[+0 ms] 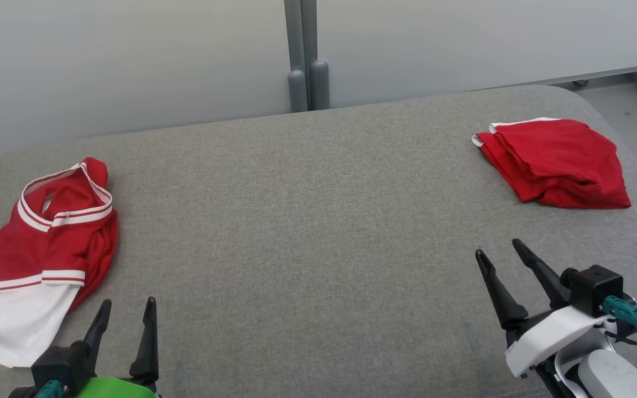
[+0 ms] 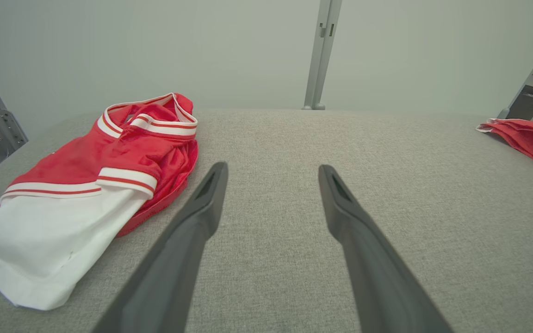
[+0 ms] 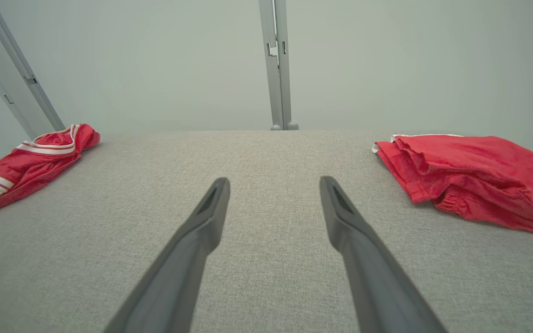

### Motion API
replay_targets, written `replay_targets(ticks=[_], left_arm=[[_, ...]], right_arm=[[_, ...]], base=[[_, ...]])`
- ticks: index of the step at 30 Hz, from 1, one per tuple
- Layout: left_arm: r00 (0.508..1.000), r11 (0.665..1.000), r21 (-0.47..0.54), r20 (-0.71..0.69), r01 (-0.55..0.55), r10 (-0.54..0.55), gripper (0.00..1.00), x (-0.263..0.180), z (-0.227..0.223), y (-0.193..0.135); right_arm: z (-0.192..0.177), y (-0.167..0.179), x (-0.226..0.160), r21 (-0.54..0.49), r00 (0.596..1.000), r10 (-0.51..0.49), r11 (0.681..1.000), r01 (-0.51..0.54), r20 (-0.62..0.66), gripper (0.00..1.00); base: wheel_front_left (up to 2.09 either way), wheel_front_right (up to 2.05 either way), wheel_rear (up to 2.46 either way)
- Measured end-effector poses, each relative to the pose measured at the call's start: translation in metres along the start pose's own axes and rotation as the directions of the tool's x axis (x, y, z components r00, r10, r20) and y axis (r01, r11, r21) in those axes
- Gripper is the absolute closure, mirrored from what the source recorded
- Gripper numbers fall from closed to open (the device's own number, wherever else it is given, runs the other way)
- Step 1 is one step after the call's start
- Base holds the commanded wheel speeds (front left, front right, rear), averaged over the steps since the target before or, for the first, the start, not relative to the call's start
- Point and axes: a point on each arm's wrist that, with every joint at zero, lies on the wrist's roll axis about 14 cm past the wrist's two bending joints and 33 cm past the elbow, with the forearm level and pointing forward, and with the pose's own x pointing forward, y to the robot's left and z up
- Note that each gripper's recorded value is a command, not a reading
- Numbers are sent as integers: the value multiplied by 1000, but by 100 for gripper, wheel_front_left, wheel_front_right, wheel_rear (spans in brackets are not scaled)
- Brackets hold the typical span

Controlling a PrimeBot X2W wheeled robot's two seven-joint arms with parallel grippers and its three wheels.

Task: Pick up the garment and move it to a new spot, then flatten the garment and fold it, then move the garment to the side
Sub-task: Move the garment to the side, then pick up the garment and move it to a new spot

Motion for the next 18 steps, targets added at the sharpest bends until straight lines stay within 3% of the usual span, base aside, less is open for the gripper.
replay_targets(ticks=[11, 18], left_arm=[[1000, 1000, 3, -6, -17, 17, 0, 1, -3, 6], [1000, 1000, 1, -8, -9, 9, 0, 3, -5, 6]], right_arm=[[-4, -9, -7, -13, 999, 35, 999, -35, -23, 0], [-6, -22, -12, -15, 1000, -4, 1000, 3, -30, 0]], base=[[0, 0, 0], [0, 0, 0]])
